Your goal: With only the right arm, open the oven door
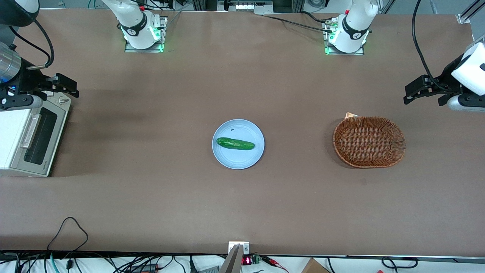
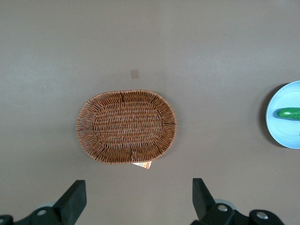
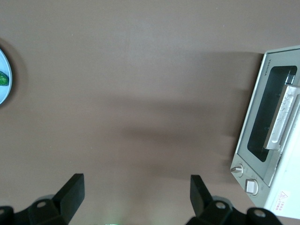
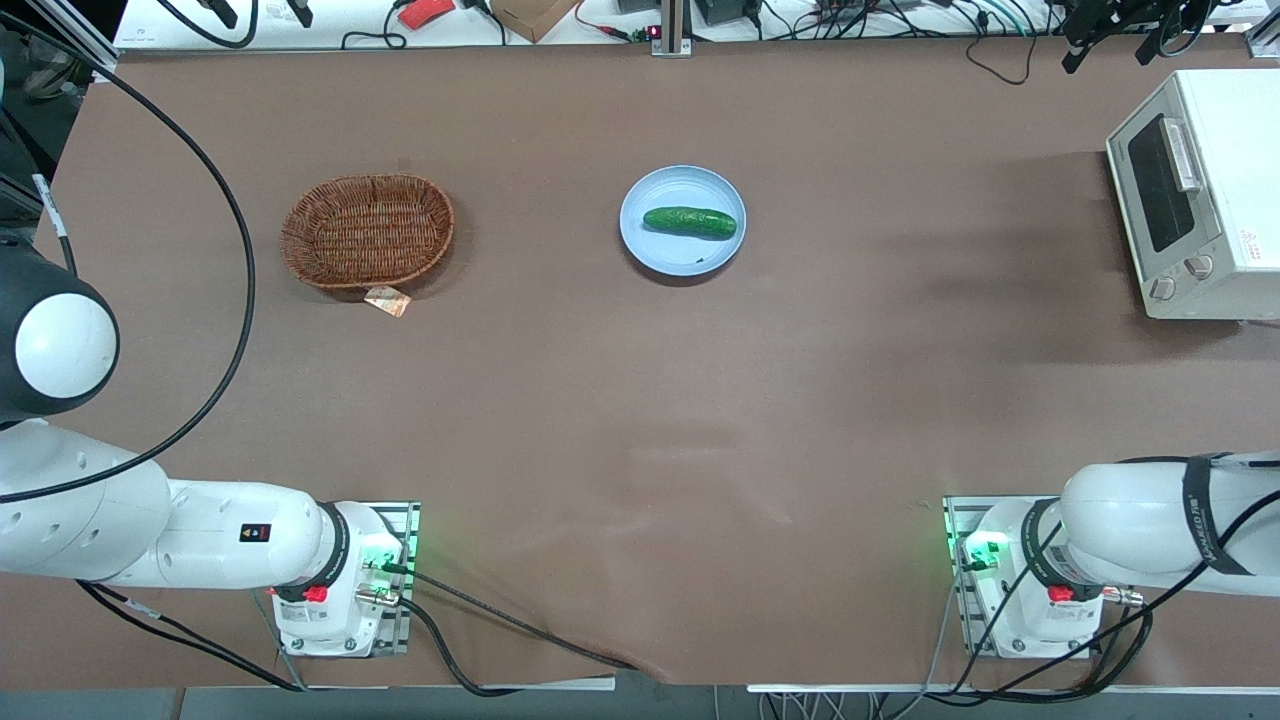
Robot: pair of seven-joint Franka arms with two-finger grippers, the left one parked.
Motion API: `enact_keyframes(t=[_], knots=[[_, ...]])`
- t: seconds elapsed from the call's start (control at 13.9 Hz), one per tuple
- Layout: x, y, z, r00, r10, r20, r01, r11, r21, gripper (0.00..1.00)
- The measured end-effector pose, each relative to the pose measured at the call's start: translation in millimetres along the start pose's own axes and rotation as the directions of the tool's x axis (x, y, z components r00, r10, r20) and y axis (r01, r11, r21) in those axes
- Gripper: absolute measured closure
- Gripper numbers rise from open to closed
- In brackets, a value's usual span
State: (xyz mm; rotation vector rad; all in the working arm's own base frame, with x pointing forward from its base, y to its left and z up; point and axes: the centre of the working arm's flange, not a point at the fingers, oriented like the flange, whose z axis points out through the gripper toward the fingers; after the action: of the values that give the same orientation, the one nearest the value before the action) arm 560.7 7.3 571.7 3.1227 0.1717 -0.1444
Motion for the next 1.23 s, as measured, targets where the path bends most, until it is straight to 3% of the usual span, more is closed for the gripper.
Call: enact_keyframes(t=[0.36, 0.58, 0.72, 1.01, 1.23], knots=[[-0.1, 0.0, 0.1, 1.0, 0.02, 0.001, -0.02, 1.0, 0.0, 0.04], [-0.1, 0.0, 0.1, 0.999, 0.033, 0.001, -0.033, 0.999, 0.0, 0.16], [-0.1, 0.0, 0.1, 0.998, 0.056, 0.001, -0.056, 0.998, 0.0, 0.43], [0.7, -0.7, 1.5, 0.992, 0.124, 0.004, -0.124, 0.992, 0.001, 0.85], [1.4, -1.2, 2.8, 0.991, 0.132, 0.006, -0.132, 0.991, 0.001, 0.98]])
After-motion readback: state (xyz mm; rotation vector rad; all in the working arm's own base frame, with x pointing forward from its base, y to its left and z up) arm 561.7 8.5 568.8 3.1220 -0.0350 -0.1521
